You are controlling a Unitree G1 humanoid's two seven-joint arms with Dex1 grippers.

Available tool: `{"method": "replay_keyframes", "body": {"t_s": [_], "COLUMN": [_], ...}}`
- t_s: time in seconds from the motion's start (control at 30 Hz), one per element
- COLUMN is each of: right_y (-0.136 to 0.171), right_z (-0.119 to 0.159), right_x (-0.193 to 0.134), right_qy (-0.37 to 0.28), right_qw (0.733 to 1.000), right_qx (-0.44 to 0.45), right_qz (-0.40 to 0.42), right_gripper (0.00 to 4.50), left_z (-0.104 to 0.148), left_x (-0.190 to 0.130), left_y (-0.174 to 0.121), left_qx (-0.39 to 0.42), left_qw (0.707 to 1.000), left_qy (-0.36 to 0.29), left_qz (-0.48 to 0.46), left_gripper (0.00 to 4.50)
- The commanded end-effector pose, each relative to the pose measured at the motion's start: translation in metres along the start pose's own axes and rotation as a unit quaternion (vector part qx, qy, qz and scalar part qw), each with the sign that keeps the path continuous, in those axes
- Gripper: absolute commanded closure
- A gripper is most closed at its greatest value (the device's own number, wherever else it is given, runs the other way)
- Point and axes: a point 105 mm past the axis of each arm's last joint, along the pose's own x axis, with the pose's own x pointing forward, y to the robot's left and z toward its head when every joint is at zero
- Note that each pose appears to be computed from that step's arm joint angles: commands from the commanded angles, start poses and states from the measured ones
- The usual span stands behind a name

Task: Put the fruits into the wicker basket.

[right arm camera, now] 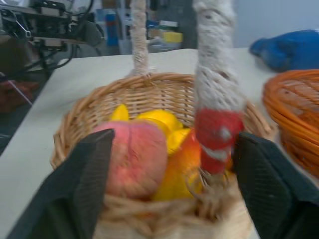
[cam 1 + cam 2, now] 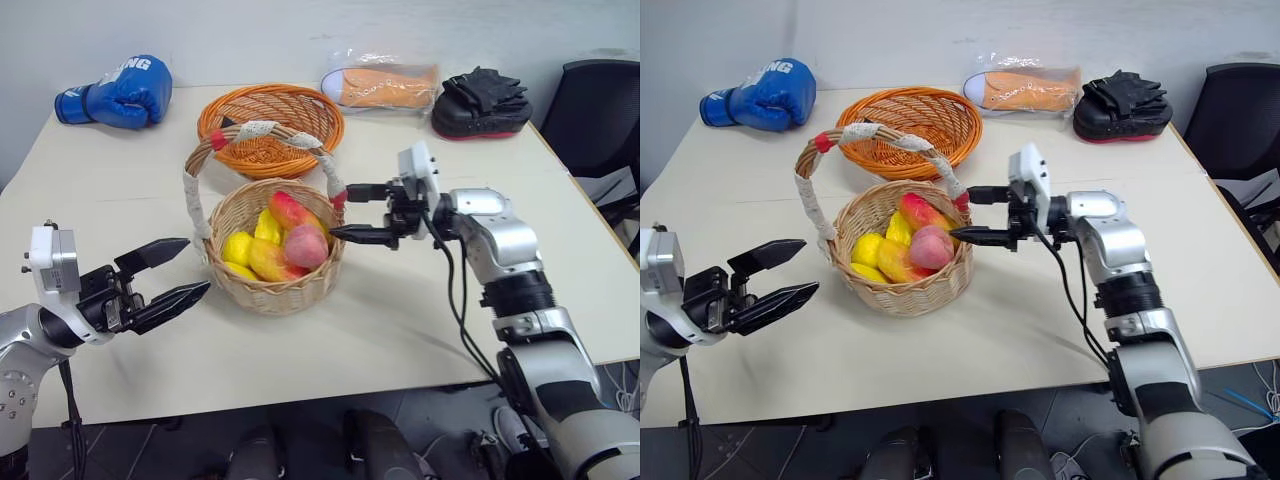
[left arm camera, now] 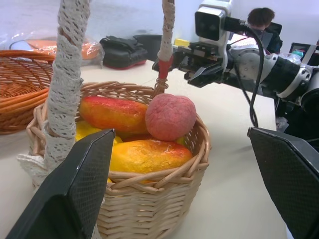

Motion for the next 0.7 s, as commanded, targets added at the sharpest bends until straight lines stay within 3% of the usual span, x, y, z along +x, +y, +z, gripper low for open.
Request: {"method": "replay_keyframes", "body": {"t_s": [0.03,0.23,0.5,0.6,0.7], "right_y": [-0.001,-0.001,0.024,0.031,0.021], "right_z": [0.01,0.008,0.031,0.041,0.051], "right_x": [0.012,0.016,-0.026,-0.061,-0.119], "right_qy": [-0.021,-0.028,-0.077,-0.09,-0.101], "right_qw": [0.999,0.999,0.994,0.98,0.94], "right_qx": [-0.013,-0.012,-0.033,-0.035,-0.055], "right_qz": [0.021,0.022,-0.071,-0.172,-0.321], "right_gripper": [2.31,4.34,4.33,4.33,4.33], "left_z": [0.004,0.0,-0.004,-0.005,-0.007], "left_x": [-0.002,0.0,0.009,0.02,0.035], "left_y": [0.006,0.004,0.008,0.008,0.006], "left_qx": [0.018,0.014,0.01,0.003,-0.006], "left_qw": [1.0,1.0,1.0,0.999,0.998], "left_qy": [-0.014,-0.01,-0.01,-0.01,-0.014], "left_qz": [0.017,0.011,-0.009,-0.035,-0.069], "left_gripper": [0.0,0.0,0.0,0.0,0.0]}}
